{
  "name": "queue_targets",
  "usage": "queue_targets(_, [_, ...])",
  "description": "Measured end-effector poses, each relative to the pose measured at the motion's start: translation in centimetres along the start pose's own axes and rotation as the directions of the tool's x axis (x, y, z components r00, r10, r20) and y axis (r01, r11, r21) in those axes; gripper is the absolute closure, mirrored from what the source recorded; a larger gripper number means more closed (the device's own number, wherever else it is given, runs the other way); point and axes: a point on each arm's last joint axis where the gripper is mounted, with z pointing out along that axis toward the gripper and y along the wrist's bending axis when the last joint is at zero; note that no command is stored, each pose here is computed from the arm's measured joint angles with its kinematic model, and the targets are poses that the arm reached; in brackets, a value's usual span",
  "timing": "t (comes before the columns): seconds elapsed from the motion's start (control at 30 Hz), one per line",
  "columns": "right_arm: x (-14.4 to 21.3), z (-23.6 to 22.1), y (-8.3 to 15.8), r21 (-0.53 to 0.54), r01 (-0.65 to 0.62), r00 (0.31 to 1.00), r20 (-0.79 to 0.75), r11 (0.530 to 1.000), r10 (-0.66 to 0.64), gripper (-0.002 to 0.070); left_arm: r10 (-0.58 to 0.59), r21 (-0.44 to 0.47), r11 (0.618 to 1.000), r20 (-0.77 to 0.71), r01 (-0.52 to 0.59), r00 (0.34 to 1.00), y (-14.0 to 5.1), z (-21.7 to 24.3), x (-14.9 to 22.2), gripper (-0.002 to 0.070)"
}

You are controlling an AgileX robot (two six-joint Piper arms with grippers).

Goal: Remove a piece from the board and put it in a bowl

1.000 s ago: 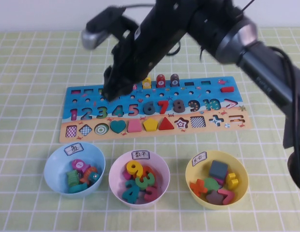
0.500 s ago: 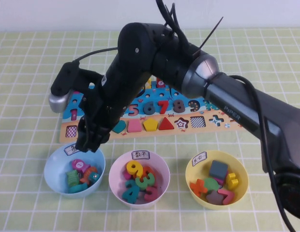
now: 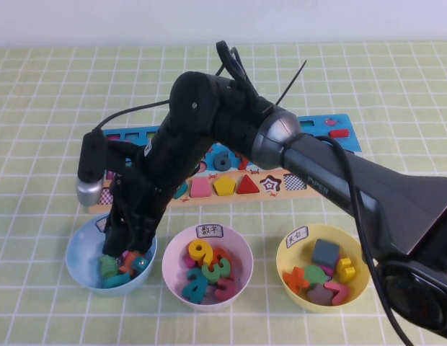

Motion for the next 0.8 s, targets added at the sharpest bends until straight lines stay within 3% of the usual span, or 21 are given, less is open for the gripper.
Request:
queue_targets(0.3, [0.10, 0.53, -0.08, -0.018, -0.005, 1.000, 0.016, 1.000, 0.005, 0.0454, 0.000, 0.000, 1.000, 0.000, 0.000, 1.000, 0.00, 0.00, 0.00, 0.0680])
queue_targets(0.37, [0.10, 0.53, -0.08, -0.018, -0.003, 1.000, 0.016, 1.000, 0.004, 0.0410, 0.000, 0.000, 1.000, 0.000, 0.000, 1.000, 0.00, 0.00, 0.00, 0.0679])
queue_targets(0.5, [0.01, 0.53, -0.21, -0.003, -0.004, 1.000, 0.025, 1.000, 0.004, 0.0216, 0.000, 0.000, 1.000, 0.000, 0.000, 1.000, 0.00, 0.00, 0.00, 0.0680])
queue_targets(0.57, [-0.04, 0.52, -0.29, 0.006, -0.004, 1.000, 0.031, 1.000, 0.004, 0.0187, 0.000, 0.000, 1.000, 0.000, 0.000, 1.000, 0.00, 0.00, 0.00, 0.0680])
queue_targets(0.67, [-0.07, 0.52, -0.34, 0.011, -0.019, 0.999, 0.035, 1.000, 0.018, 0.0234, 0.000, 0.000, 1.000, 0.000, 0.000, 1.000, 0.00, 0.00, 0.00, 0.0679])
queue_targets(0.73, [-0.10, 0.39, -0.41, 0.013, -0.050, 0.998, 0.038, 0.999, 0.049, 0.0345, 0.000, 0.000, 1.000, 0.000, 0.000, 1.000, 0.00, 0.00, 0.00, 0.0680])
queue_targets(0.8, [-0.27, -0.12, -0.47, 0.015, -0.088, 0.995, 0.042, 0.996, 0.087, 0.0510, 0.000, 0.000, 1.000, 0.000, 0.000, 1.000, 0.00, 0.00, 0.00, 0.0680])
